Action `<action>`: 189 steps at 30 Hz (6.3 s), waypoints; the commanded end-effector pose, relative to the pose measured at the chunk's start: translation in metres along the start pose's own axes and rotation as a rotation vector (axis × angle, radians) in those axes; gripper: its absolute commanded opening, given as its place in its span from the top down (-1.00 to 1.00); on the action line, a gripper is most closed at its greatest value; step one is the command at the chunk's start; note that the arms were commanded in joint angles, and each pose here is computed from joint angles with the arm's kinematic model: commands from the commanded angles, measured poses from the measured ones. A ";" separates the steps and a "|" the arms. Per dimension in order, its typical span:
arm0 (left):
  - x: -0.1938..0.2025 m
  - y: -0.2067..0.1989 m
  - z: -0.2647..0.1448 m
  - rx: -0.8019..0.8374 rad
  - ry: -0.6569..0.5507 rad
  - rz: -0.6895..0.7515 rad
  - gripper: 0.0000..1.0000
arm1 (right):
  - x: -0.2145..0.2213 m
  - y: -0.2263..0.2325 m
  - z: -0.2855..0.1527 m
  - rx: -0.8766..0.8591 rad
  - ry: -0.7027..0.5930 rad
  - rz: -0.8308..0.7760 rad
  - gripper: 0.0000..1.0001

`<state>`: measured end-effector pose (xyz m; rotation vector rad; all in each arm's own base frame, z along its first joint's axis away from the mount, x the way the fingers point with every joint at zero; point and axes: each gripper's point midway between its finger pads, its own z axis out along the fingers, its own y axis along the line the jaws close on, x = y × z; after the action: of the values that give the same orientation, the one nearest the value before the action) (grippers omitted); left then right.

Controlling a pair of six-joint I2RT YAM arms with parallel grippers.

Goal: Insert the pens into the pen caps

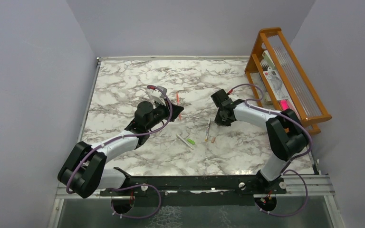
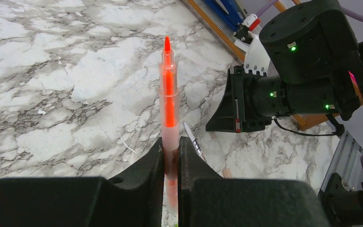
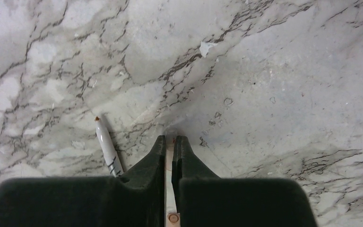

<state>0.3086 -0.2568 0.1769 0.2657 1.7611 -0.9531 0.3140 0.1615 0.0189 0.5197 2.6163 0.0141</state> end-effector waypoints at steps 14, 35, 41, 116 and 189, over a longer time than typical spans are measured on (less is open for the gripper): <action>0.036 -0.106 0.006 0.549 0.206 -0.106 1.00 | -0.096 0.077 -0.188 -0.726 -0.530 -0.223 0.98; 0.017 -0.155 0.001 0.819 0.208 -0.269 1.00 | -0.070 0.097 -0.280 -1.223 -0.736 -0.361 0.98; 0.015 -0.156 -0.001 0.823 0.191 -0.258 1.00 | -0.068 0.097 -0.276 -1.216 -0.725 -0.358 0.98; -0.121 -0.165 0.041 0.757 -0.143 -0.074 1.00 | 0.034 0.061 -0.196 -1.197 -0.327 -0.393 0.98; 0.039 0.120 0.068 -0.653 0.482 0.128 1.00 | -0.007 0.014 -0.164 -0.784 -0.425 -0.255 0.17</action>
<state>0.4098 -0.2624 0.1048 0.2003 2.2380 -0.3769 0.2492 0.1886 0.1763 -0.1159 1.9995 0.7491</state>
